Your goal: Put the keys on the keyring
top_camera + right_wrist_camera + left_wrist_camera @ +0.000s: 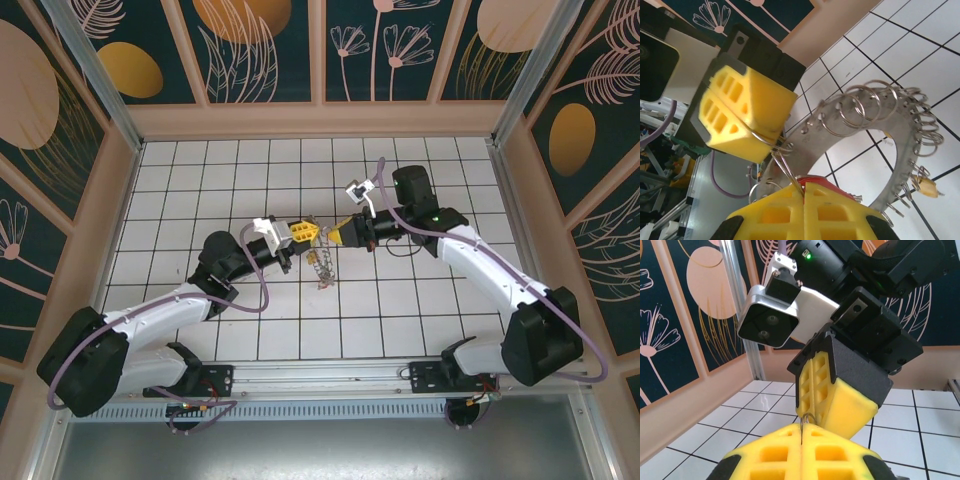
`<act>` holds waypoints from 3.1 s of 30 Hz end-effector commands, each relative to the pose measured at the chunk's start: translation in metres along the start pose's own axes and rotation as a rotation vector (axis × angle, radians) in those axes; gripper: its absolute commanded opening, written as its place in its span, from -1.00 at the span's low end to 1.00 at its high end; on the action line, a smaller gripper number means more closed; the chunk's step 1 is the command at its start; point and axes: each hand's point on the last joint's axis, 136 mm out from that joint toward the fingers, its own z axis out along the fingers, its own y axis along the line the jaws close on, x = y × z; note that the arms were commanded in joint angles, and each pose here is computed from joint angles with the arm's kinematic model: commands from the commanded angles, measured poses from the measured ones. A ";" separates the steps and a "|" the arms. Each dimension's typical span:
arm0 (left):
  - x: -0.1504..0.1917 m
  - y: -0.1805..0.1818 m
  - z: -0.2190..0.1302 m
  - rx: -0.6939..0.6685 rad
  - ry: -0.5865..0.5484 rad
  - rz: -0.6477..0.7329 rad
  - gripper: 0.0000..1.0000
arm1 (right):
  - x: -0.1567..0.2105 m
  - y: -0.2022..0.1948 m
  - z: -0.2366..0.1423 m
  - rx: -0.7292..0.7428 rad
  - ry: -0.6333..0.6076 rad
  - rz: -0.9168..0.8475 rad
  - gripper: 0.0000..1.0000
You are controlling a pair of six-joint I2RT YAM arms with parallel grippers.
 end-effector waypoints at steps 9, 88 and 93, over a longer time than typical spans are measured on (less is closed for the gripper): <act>-0.037 -0.004 -0.002 0.018 -0.159 0.032 -1.00 | -0.004 0.003 -0.003 -0.049 0.008 0.055 -1.00; -0.033 -0.027 0.004 0.179 -0.097 0.043 -1.00 | -0.005 0.043 -0.004 0.064 0.012 -0.967 -0.73; -0.033 -0.026 0.003 0.170 -0.092 0.048 -1.00 | -0.002 0.044 -0.005 0.068 0.025 -0.944 -0.96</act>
